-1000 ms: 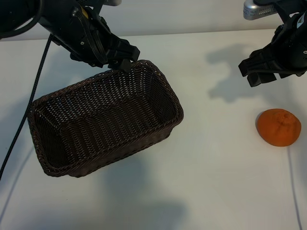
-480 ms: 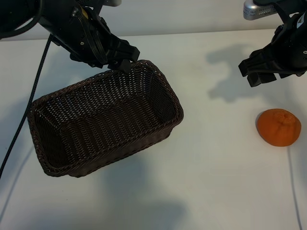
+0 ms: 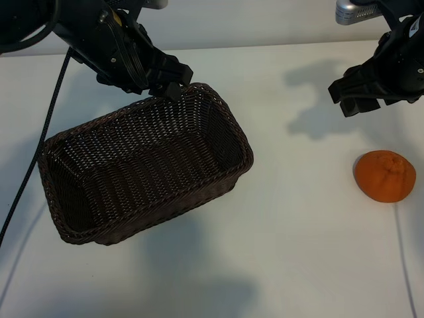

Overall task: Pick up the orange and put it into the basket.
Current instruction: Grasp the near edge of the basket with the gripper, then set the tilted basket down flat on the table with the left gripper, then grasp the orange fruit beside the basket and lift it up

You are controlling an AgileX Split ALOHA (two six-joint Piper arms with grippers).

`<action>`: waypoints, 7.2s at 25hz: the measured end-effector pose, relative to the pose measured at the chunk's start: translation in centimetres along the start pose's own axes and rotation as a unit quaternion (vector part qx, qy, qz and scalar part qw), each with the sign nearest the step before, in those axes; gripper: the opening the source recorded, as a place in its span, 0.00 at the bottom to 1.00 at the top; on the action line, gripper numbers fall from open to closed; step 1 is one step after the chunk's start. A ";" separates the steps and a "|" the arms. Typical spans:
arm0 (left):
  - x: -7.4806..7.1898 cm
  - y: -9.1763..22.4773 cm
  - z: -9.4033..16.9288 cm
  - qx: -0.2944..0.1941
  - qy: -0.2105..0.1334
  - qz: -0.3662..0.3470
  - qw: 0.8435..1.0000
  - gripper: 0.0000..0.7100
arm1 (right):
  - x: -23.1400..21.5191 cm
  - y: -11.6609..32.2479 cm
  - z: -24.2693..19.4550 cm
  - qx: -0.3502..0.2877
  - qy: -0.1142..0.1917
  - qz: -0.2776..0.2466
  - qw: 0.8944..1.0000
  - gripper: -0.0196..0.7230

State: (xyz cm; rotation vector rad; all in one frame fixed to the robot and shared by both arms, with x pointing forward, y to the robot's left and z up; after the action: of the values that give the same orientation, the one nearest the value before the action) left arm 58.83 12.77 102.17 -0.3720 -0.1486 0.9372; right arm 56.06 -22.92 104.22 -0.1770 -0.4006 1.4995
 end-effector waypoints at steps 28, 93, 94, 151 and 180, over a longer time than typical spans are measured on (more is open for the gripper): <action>3.3 12.2 6.0 0.020 -0.114 0.180 0.977 0.83 | 0.1 -0.2 0.0 -0.006 -0.004 -0.003 1.000 0.81; 3.4 17.3 -2.0 -0.030 -0.094 0.310 0.946 0.22 | 0.4 0.0 0.0 0.002 -0.016 -0.011 1.000 0.79; 3.3 17.3 -1.5 -0.037 -0.094 0.307 0.946 0.22 | 0.4 0.0 0.0 0.002 -0.016 -0.011 1.000 0.78; 4.4 6.5 -12.0 -0.043 0.033 0.244 0.968 0.22 | 0.3 0.1 0.0 0.005 -0.011 -0.009 1.000 0.75; 2.7 5.5 1.1 -0.069 0.018 0.134 0.988 0.89 | 0.3 0.2 0.0 0.007 -0.011 -0.009 1.000 0.75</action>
State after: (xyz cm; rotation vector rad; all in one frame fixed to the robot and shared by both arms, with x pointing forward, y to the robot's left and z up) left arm 55.92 18.15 100.98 -0.5462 -0.1331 1.1885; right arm 55.90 -22.65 104.21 -0.1453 -0.4072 1.4867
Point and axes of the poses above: a point on each arm's last joint axis where the gripper is mounted, z pointing back along that axis away from the gripper, x along the wrist's bending axis when the last joint is at zero, y = z × x, the point moved 3 cm from there along -z, pointing out along that axis toward the gripper, and after that the axes turned 13 degrees about -z, right-handed, at the moved point
